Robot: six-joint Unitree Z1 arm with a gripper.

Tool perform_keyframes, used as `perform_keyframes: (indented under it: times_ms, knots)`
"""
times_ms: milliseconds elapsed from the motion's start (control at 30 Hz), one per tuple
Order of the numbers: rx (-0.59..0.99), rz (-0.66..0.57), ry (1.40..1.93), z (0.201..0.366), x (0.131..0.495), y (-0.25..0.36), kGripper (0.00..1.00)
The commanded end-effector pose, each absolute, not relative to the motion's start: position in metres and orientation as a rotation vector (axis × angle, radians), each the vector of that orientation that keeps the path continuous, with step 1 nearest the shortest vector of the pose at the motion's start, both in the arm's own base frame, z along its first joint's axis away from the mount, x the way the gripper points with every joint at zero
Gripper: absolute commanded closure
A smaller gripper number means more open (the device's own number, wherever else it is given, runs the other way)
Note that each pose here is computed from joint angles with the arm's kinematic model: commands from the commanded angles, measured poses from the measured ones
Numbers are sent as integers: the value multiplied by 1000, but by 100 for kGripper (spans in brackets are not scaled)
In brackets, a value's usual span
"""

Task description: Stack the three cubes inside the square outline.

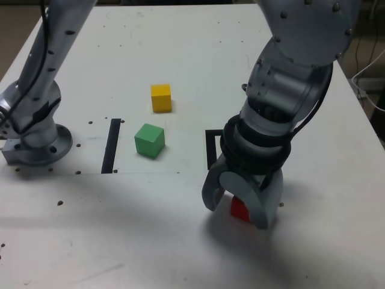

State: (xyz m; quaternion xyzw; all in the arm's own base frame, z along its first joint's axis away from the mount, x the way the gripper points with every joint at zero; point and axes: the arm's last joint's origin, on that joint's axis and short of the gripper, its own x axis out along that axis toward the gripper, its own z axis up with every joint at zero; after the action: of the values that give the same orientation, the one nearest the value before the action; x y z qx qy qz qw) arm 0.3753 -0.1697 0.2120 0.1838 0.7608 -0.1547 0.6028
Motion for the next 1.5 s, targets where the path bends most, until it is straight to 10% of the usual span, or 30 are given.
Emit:
perform_keyframes:
  times_ms: [0, 667, 1200, 1467]
  knots:
    - [431, -359, 1769, 211, 376, -171, 74]
    - [433, -356, 1775, 213, 374, -170, 74]
    - [254, -189, 1758, 256, 375, -91, 74]
    - [119, -138, 1785, 253, 375, -56, 74]
